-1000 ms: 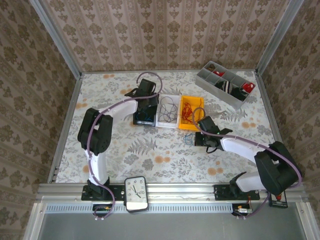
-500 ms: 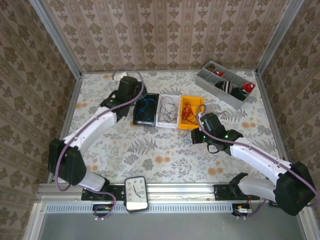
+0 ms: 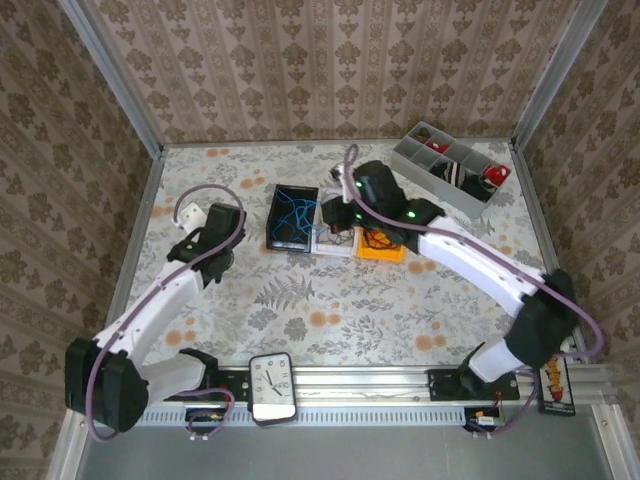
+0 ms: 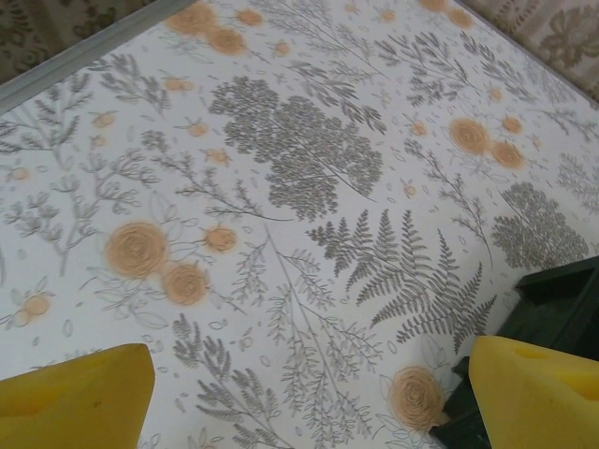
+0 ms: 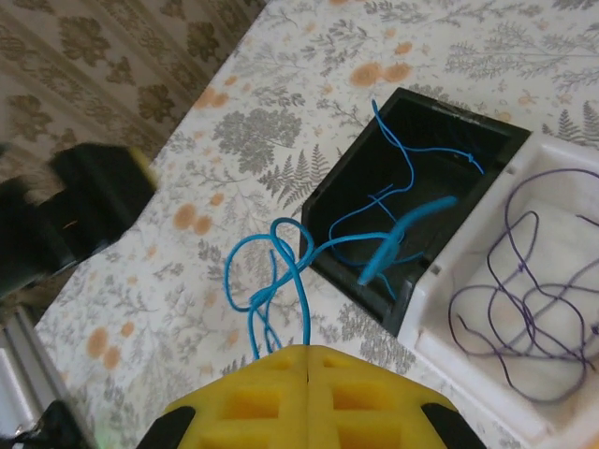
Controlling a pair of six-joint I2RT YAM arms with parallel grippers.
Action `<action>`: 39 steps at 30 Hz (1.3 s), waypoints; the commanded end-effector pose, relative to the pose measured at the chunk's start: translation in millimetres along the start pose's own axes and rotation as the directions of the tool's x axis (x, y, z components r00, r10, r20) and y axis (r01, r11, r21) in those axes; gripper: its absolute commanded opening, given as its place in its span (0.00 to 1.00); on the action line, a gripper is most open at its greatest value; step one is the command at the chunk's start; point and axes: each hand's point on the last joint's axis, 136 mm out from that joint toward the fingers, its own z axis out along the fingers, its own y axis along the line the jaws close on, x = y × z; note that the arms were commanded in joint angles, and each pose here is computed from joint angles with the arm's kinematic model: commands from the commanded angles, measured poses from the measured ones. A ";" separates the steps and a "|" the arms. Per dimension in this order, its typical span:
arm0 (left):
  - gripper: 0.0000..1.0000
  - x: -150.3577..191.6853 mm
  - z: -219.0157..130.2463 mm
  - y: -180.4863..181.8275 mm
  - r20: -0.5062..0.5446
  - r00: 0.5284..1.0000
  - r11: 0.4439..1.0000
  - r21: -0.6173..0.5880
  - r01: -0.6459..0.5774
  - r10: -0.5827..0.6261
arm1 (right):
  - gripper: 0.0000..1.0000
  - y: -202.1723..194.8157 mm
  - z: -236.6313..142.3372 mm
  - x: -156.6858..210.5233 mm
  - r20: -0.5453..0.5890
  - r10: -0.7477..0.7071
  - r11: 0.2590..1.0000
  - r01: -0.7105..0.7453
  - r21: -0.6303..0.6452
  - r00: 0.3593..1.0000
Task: Untangle the cables
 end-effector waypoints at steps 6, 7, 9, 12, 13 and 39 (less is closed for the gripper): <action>0.88 -9.8 -15.0 26.0 0.045 0.999 0.998 -0.053 0.032 -0.029 | 0.03 -20.2 104.5 -27.0 -0.066 -0.055 0.998 0.058 0.038 0.996; 0.88 -10.1 -15.6 25.9 0.045 0.999 0.998 -0.049 0.031 -0.029 | 0.06 -22.0 114.3 -28.1 -0.085 -0.055 0.998 0.058 0.033 0.995; 0.88 -10.4 -16.0 25.6 0.046 0.999 0.999 -0.046 0.028 -0.026 | 0.24 -26.2 122.2 -29.8 -0.115 -0.047 0.996 0.055 0.065 0.992; 0.88 -10.0 -15.1 21.9 0.042 0.999 0.999 -0.031 0.017 -0.015 | 0.44 -31.2 109.1 -38.1 -0.082 -0.052 0.992 0.060 0.111 0.995; 0.88 -10.5 -14.7 19.3 0.043 0.999 1.000 -0.022 0.011 -0.010 | 0.46 -31.4 101.5 -41.9 -0.053 -0.057 0.991 0.063 0.115 0.997; 1.00 -24.5 53.1 81.6 0.114 0.844 0.823 -0.323 -0.467 0.523 | 1.00 -298.6 -162.1 103.8 0.350 -0.177 0.436 -0.246 0.866 0.920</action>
